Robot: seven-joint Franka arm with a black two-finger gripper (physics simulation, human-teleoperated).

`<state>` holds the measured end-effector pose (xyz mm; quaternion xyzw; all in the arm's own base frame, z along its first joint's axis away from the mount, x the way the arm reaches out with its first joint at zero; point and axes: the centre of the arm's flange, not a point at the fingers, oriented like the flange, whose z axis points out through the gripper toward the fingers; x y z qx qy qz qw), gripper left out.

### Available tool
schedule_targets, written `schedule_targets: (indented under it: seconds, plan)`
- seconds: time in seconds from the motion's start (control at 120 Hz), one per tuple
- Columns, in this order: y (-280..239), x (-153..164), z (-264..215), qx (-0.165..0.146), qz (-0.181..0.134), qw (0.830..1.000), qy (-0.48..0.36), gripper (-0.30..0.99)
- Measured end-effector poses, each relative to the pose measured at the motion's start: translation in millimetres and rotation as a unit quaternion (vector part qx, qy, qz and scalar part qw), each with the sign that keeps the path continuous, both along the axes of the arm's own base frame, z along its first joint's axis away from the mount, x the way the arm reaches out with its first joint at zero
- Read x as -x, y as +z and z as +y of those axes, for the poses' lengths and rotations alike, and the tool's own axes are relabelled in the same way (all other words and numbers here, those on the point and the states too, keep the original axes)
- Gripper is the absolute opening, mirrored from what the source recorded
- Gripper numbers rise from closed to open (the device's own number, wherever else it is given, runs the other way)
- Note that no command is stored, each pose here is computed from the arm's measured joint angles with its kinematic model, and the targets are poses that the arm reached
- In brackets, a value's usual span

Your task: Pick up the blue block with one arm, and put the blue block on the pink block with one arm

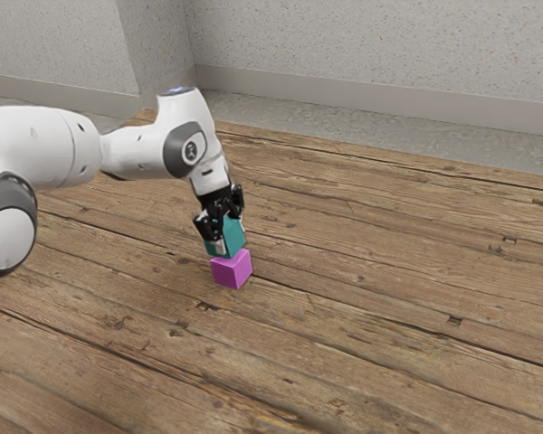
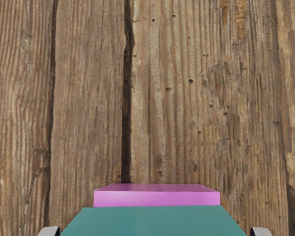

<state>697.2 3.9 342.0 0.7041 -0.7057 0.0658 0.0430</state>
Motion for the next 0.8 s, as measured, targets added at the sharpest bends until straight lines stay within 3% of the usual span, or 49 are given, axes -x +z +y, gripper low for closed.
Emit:
schedule_targets:
  seconds: [0.45, 0.6, 0.717, 0.8]
  plan:
    - [5.9, 5.9, -3.1, -0.001, 0.009, 1.0, 0.026, 0.63]
    - [112.8, 45.3, -7.1, 0.001, -0.03, 0.999, 0.023, 0.66]
    - [231.2, 89.3, 9.9, -0.051, -0.056, 0.997, 0.022, 0.67]
    - [279.6, 110.8, 22.3, -0.089, -0.046, 0.994, 0.046, 0.68]
